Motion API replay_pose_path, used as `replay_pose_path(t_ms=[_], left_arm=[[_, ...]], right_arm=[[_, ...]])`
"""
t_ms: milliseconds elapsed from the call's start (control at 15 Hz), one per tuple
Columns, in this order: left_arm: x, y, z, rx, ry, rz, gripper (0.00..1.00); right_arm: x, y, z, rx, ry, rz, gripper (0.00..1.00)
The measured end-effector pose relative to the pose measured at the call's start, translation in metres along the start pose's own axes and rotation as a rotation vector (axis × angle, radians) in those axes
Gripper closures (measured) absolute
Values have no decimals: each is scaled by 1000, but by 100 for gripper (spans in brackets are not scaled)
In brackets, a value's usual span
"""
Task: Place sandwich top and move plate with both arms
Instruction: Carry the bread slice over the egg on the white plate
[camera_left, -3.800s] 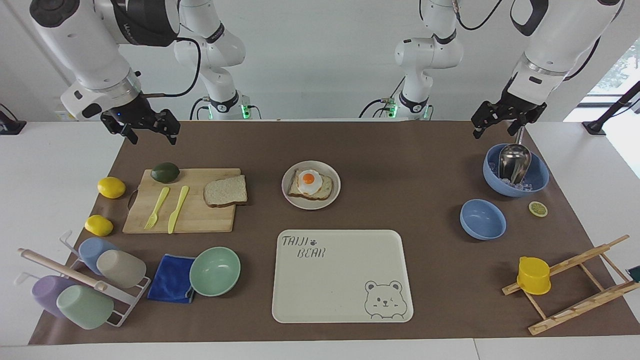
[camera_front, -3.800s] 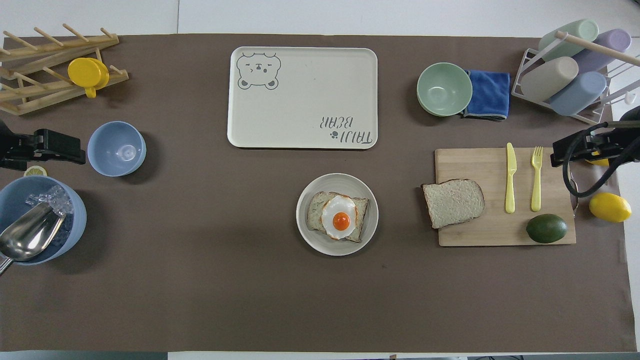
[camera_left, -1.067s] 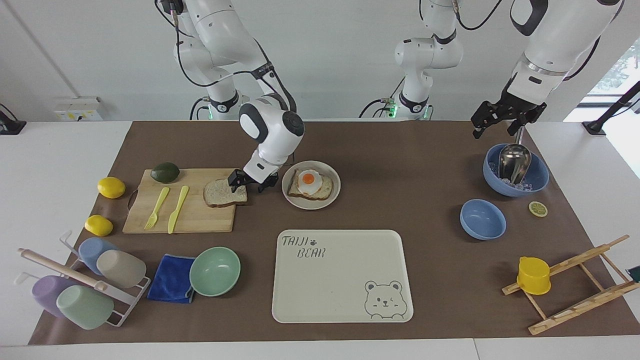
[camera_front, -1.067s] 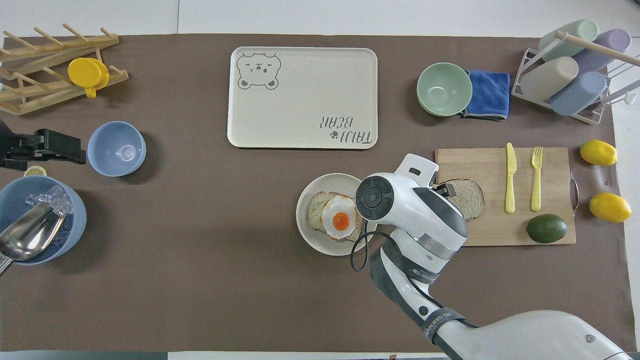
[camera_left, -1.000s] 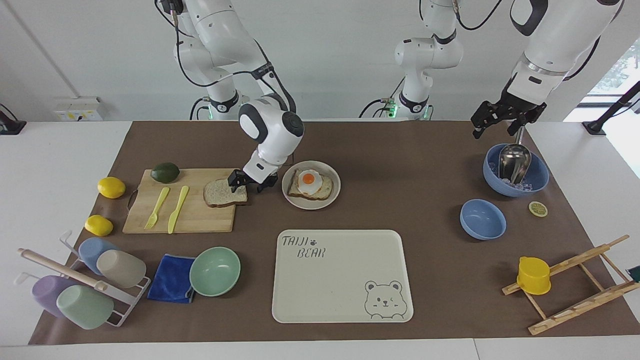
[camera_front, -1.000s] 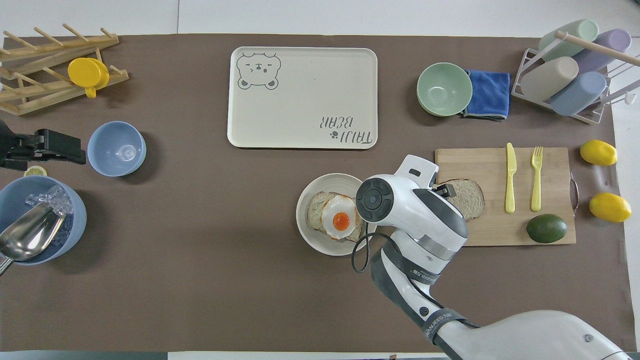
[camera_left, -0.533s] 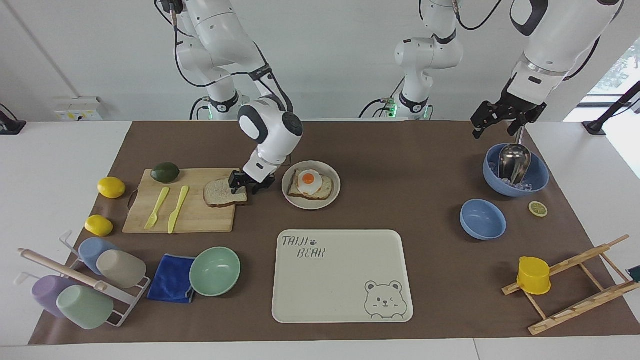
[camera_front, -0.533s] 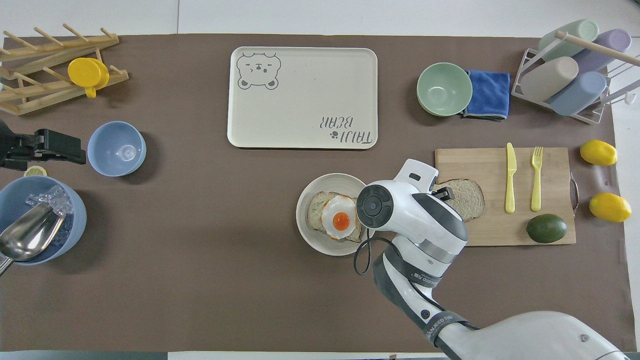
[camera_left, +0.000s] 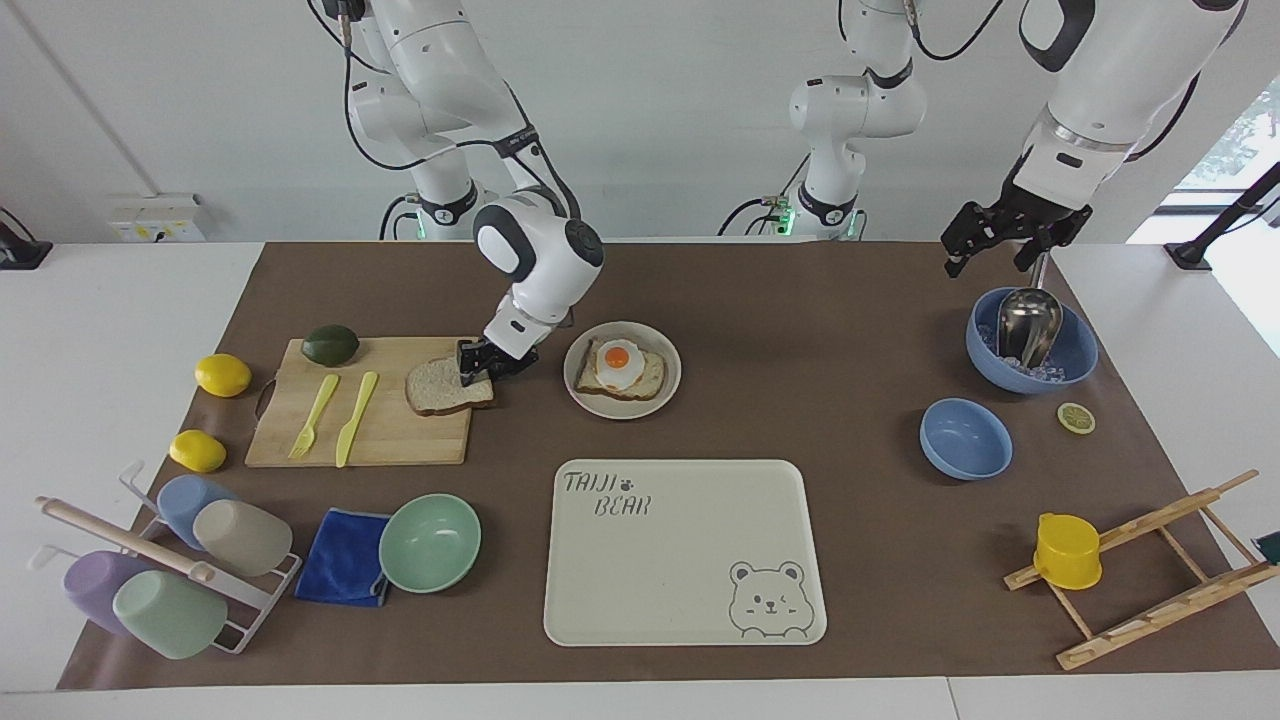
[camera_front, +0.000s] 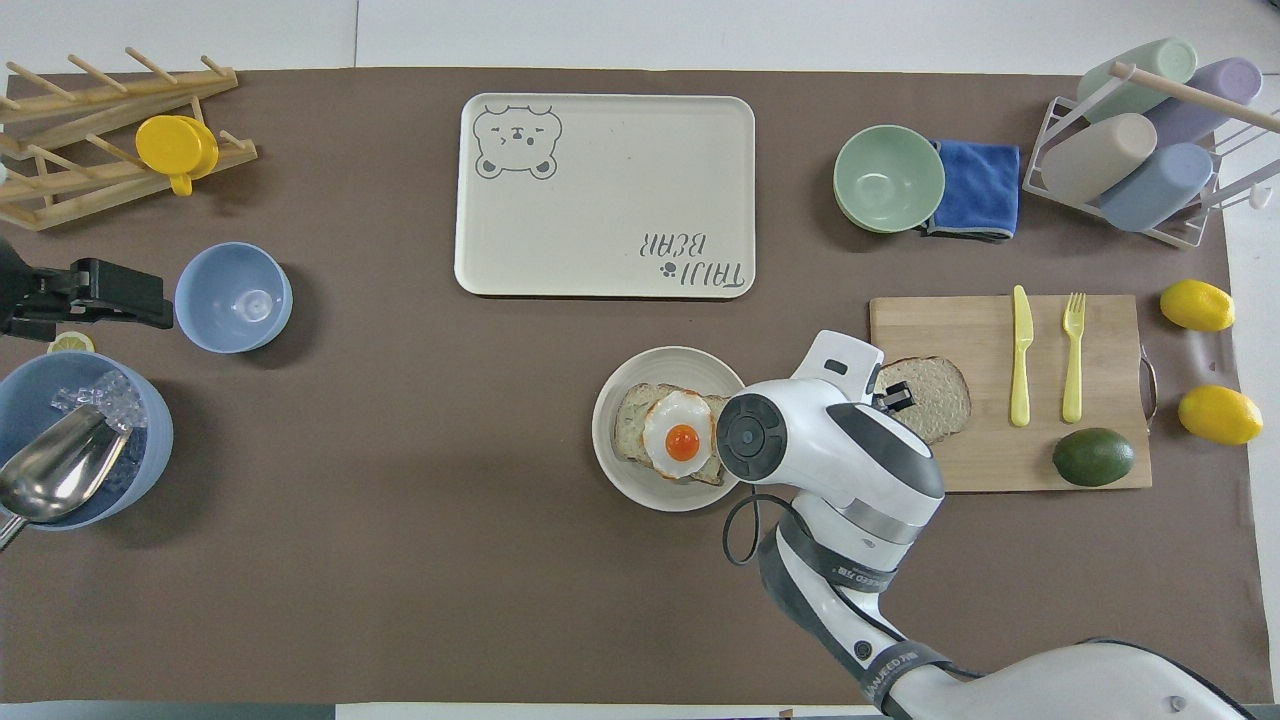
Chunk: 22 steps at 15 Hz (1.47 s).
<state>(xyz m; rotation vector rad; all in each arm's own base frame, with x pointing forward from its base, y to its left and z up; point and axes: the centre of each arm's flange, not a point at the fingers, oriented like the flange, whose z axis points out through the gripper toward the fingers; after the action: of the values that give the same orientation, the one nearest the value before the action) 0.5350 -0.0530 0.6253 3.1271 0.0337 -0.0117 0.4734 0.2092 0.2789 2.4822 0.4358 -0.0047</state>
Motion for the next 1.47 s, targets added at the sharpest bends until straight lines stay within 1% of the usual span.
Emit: replay_pose_path(t_ms=[67, 133, 267, 400, 467, 600, 667, 800, 933, 1133, 1267, 1467], left_arm=[[0, 0, 0, 0, 0, 1, 0], [0, 0, 0, 0, 0, 1, 0], [0, 1, 0, 0, 0, 1, 0], [0, 1, 0, 0, 0, 2, 0], [0, 1, 0, 0, 0, 3, 0], [0, 2, 0, 0, 0, 3, 0], [0, 2, 0, 0, 0, 3, 0], [0, 2, 0, 0, 0, 3, 0], [0, 2, 0, 0, 0, 3, 0], [0, 2, 0, 0, 0, 3, 0], [0, 2, 0, 0, 0, 3, 0], [0, 2, 0, 0, 0, 3, 0]], right_arm=[[0, 3, -2, -5, 3, 4, 84], [1, 5, -5, -7, 5, 9, 86], [8, 12, -16, -11, 8, 26, 86], [22, 21, -42, 26, -17, 54, 87], [31, 25, -63, 49, -39, 61, 89], [48, 23, -122, 100, -83, 72, 89], [53, 17, -151, 128, -91, 70, 89], [57, -6, -196, 153, -73, 44, 89], [56, -36, -224, 159, -34, -1, 89], [47, -76, -242, 163, 4, -19, 89], [50, -86, -235, 169, 10, -23, 89], [54, -93, -218, 170, 1, -24, 89]])
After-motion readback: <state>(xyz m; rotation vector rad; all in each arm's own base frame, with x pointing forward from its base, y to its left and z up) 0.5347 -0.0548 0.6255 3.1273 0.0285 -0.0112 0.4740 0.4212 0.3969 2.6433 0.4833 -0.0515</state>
